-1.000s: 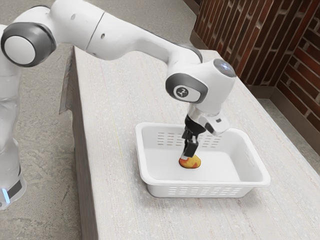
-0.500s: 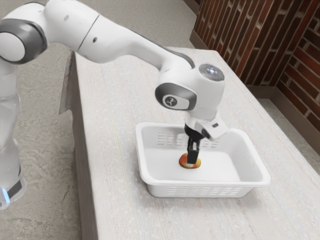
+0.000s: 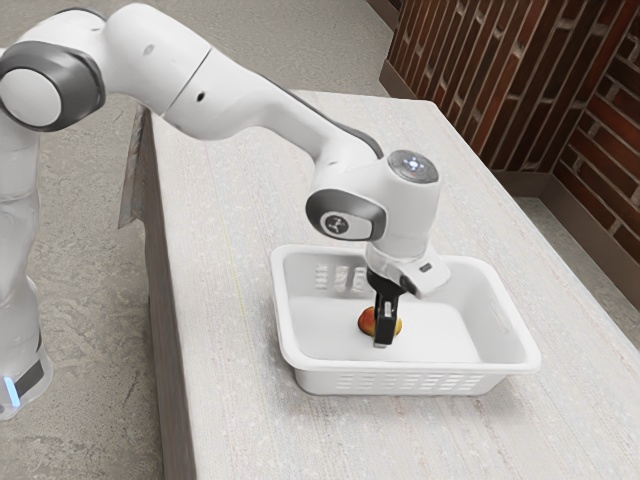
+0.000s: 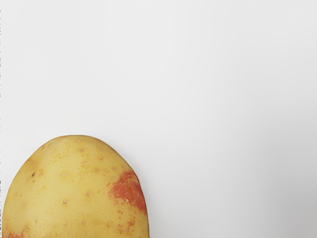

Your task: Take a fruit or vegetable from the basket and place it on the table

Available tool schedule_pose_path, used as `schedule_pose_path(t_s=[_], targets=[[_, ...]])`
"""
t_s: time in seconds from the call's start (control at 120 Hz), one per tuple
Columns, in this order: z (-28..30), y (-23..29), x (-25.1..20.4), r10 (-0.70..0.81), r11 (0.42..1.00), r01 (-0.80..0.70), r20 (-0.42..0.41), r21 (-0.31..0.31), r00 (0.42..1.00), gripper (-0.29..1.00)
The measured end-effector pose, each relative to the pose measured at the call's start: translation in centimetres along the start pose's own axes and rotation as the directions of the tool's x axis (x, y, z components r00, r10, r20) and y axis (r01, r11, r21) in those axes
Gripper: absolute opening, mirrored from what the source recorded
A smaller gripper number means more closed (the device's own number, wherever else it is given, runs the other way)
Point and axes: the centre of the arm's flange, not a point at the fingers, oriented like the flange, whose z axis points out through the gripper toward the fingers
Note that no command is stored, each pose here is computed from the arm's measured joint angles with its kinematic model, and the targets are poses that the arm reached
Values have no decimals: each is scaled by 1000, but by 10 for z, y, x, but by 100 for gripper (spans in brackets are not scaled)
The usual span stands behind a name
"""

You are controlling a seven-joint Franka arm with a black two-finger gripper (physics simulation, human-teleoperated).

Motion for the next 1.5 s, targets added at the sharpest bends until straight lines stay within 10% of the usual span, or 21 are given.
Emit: schedule_pose_path(t_s=[0.467, 1.5], targets=[[21, -9, 1, -12, 1000, 12, 24, 9, 1000, 82], [-1, -13, 17, -30, 998, 32, -31, 59, 999, 35]])
